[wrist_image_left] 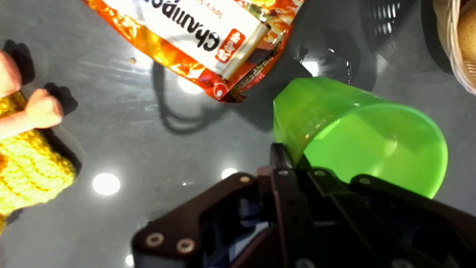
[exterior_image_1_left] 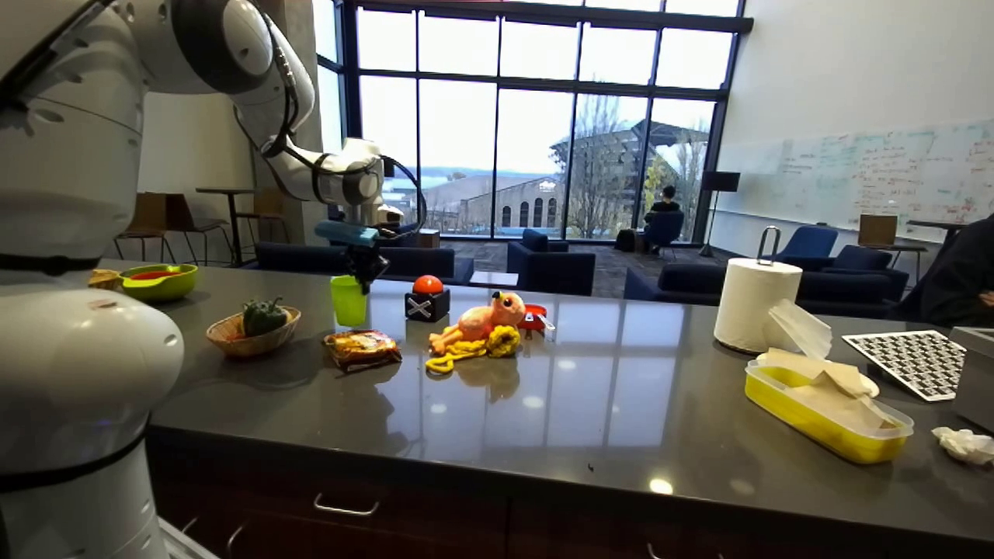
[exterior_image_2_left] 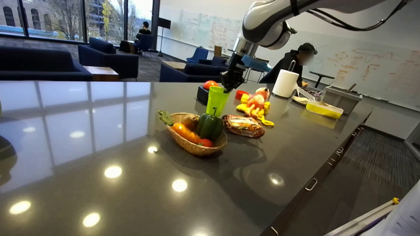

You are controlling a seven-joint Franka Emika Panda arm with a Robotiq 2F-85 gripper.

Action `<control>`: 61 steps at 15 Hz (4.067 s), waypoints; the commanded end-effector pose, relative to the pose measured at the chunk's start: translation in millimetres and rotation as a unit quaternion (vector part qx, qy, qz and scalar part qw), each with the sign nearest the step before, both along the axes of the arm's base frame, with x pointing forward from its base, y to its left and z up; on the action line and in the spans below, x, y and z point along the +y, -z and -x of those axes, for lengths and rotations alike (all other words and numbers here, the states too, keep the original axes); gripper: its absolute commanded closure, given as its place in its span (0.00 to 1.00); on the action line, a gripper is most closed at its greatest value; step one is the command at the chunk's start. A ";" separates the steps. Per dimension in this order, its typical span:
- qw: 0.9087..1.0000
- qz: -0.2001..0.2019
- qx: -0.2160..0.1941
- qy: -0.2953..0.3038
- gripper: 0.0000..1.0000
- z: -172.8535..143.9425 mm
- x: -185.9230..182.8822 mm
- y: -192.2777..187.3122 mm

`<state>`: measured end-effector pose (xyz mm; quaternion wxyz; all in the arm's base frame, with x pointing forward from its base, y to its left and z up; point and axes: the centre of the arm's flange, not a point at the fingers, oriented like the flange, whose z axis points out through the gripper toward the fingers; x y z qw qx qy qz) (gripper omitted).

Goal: Move the yellow cup to the right.

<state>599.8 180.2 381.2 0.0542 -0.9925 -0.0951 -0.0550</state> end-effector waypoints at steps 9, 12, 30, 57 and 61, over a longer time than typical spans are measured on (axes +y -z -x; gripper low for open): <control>0.997 0.030 -0.026 0.066 0.99 -56.6 -69.3 -67.6; 0.996 0.032 -0.019 0.078 0.99 -76.9 -85.6 -80.7; 0.993 0.030 0.001 0.117 0.99 -167.0 -168.5 -89.3; 0.993 0.017 0.005 0.114 0.99 -204.8 -207.0 3.6; 0.993 0.017 0.013 0.117 0.99 -206.3 -214.1 14.1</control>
